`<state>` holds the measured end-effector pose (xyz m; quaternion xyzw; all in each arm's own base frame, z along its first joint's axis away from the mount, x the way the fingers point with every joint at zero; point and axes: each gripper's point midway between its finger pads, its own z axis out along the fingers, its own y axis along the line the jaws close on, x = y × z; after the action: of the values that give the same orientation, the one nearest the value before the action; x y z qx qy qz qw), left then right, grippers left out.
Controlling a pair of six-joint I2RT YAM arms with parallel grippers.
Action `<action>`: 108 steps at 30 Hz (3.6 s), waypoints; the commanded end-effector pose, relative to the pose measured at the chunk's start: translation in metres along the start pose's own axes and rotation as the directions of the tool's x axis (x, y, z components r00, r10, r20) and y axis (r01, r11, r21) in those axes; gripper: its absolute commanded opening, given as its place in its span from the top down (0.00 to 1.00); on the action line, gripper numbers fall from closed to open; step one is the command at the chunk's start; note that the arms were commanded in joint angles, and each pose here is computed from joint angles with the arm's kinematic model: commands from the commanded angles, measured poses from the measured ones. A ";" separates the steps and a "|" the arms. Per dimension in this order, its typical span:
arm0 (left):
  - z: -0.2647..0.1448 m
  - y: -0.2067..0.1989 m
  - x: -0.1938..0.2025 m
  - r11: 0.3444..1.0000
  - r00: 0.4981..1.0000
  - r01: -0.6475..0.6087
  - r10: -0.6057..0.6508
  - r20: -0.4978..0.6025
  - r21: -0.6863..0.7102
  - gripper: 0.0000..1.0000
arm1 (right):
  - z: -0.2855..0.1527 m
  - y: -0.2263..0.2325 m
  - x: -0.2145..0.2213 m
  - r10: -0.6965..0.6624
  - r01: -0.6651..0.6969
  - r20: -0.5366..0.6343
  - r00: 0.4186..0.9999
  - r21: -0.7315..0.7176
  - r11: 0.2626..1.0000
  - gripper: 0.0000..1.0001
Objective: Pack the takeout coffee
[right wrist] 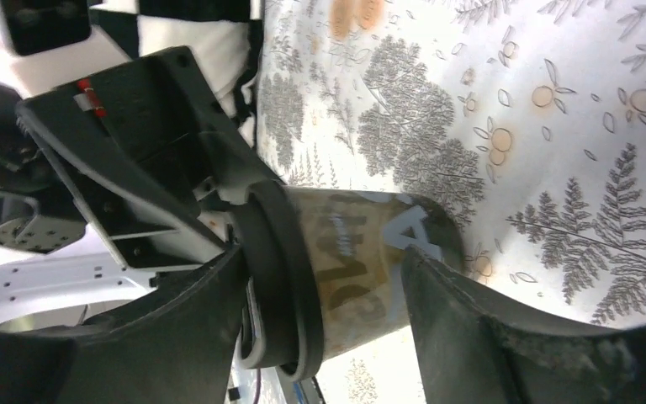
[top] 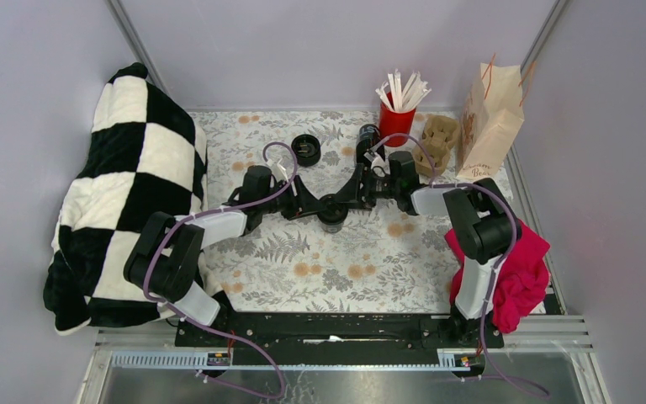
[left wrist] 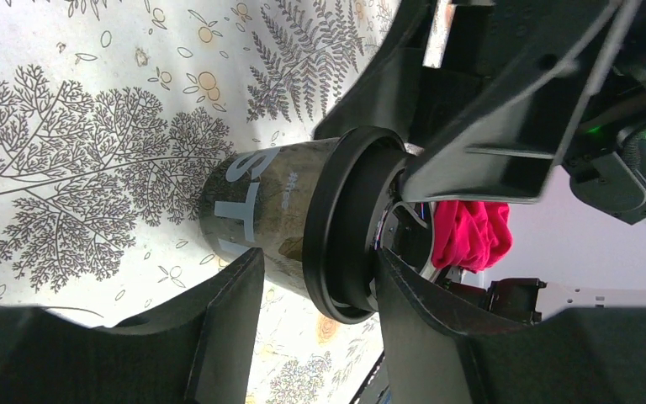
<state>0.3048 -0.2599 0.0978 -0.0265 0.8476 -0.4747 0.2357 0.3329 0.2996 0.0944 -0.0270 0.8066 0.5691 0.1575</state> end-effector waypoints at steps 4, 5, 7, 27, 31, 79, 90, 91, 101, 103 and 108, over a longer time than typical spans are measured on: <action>-0.001 0.082 0.052 0.960 0.992 0.090 -0.111 -0.066 -0.264 0.47 | 0.016 -0.093 0.045 0.194 -0.186 -0.022 0.981 0.197 0.963 0.42; -0.002 0.085 0.055 0.959 0.991 0.096 -0.117 -0.065 -0.268 0.47 | 0.015 -0.101 0.052 0.221 -0.214 -0.011 0.975 0.202 0.956 0.43; -0.004 0.090 0.062 0.955 0.989 0.105 -0.129 -0.068 -0.276 0.47 | 0.011 -0.108 0.058 0.219 -0.216 0.014 0.976 0.242 0.946 0.43; -0.004 0.069 0.050 0.968 0.994 0.076 -0.094 -0.064 -0.241 0.47 | -0.027 0.007 0.053 -0.082 0.082 -0.013 0.997 -0.036 0.996 0.03; -0.001 0.065 0.050 0.969 0.994 0.062 -0.081 -0.069 -0.238 0.47 | -0.021 0.003 0.042 -0.036 0.036 0.012 0.999 -0.019 0.999 0.07; 0.000 0.086 0.066 0.967 0.986 0.128 -0.148 -0.076 -0.219 0.32 | 0.016 -0.026 0.019 0.100 -0.103 -0.058 0.993 -0.052 0.993 0.15; 0.000 0.094 0.071 0.960 0.985 0.134 -0.157 -0.076 -0.248 0.33 | 0.012 -0.074 0.040 0.133 -0.130 -0.018 0.991 0.105 0.986 0.16; -0.001 0.097 0.073 0.956 0.984 0.138 -0.161 -0.073 -0.257 0.33 | 0.009 -0.086 0.047 0.150 -0.149 0.004 0.989 0.139 0.979 0.18; -0.006 0.108 0.087 0.949 0.981 0.156 -0.182 -0.070 -0.273 0.34 | 0.002 -0.115 0.063 0.207 -0.220 0.086 0.975 0.198 0.955 0.31; -0.006 0.105 0.084 0.951 0.982 0.152 -0.175 -0.066 -0.268 0.34 | 0.004 -0.103 0.056 0.191 -0.202 0.078 0.978 0.174 0.964 0.30; -0.007 0.099 0.078 0.954 0.987 0.118 -0.142 -0.069 -0.276 0.34 | -0.007 -0.029 0.020 0.079 -0.081 0.053 0.995 0.034 0.996 0.15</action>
<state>0.2953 -0.2627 0.0846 -0.0490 0.8171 -0.5155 0.2536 0.3355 0.2963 0.0762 0.0193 0.7757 0.5990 0.1980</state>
